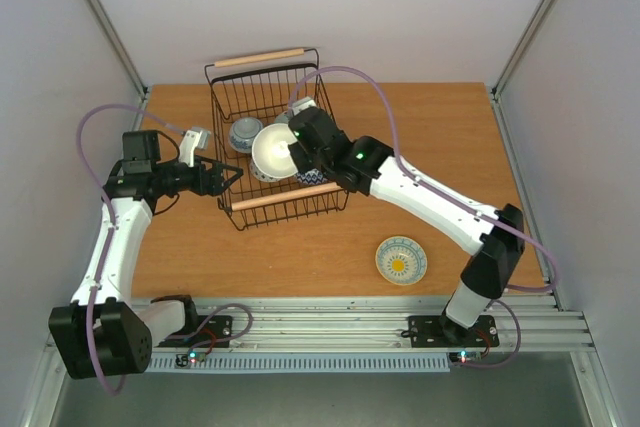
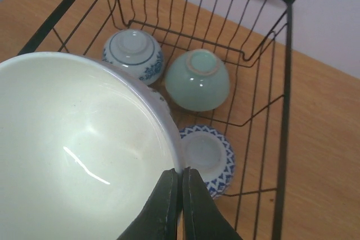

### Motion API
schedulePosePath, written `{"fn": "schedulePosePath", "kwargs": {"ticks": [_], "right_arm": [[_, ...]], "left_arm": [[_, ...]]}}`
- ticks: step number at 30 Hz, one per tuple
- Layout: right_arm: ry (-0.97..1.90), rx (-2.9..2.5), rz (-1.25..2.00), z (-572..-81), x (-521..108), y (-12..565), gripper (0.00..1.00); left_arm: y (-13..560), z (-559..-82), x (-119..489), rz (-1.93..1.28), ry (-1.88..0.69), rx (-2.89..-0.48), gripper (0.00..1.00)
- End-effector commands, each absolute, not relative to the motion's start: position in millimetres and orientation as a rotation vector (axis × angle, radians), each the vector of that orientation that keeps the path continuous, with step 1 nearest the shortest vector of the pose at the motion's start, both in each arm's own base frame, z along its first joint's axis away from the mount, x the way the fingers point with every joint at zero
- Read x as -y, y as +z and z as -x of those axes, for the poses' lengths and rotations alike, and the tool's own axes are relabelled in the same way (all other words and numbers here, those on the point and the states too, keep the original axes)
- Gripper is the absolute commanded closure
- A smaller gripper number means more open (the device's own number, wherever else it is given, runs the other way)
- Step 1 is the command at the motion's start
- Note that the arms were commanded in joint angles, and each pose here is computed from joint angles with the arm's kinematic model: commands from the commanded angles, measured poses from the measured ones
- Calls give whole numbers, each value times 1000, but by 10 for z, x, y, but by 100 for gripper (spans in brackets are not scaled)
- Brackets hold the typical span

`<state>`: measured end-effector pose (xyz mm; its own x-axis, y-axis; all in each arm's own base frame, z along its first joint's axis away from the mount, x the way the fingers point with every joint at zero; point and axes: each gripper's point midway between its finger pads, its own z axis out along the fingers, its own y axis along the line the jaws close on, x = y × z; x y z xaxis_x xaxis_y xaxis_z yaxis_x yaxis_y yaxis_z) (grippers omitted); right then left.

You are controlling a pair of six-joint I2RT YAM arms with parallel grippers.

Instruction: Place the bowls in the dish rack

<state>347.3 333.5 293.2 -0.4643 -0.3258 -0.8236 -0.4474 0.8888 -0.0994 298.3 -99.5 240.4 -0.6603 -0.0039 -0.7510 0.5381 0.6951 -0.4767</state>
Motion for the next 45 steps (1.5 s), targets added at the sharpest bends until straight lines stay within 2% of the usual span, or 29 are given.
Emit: {"fn": "schedulePosePath", "kwargs": {"ticks": [1, 21, 22, 23, 25, 27, 28, 29, 34, 36, 41, 45], "right_arm": [[255, -2027, 564, -3556, -3603, 3152, 99], [396, -2014, 756, -3290, -4194, 3110, 99], [401, -2014, 761, -3270, -4213, 3105, 99], [406, -2014, 766, -3257, -4230, 3102, 99], [420, -2013, 781, -3222, -4277, 3091, 99], [426, -2009, 793, -3193, -4316, 3089, 99], [427, -2009, 799, -3183, -4335, 3076, 99], [428, -2009, 802, -3179, -4349, 3068, 99], [420, -2017, 797, -3195, -4350, 3032, 99], [433, -2025, 780, -3189, -4306, 3022, 92], [643, -2021, 712, -3157, -4147, 3105, 61], [857, -1996, 715, -3055, -4055, 3174, 46]], "left_arm": [[2588, -2929, 1046, -468, -933, -2068, 13], [2467, -3049, 963, -410, -882, -2112, 16], [2463, -3046, 965, -410, -884, -2114, 19], [2467, -3044, 971, -412, -890, -2111, 27], [2470, -3042, 976, -417, -894, -2108, 47], [2472, -3037, 981, -419, -899, -2106, 70], [2475, -3040, 982, -420, -899, -2104, 86], [2475, -3039, 982, -421, -897, -2104, 98], [2494, -3010, 992, -432, -902, -2101, 99], [2500, -3013, 984, -431, -893, -2103, 99], [2529, -3010, 995, -435, -903, -2094, 100], [2553, -2992, 1017, -446, -934, -2079, 100]]}}
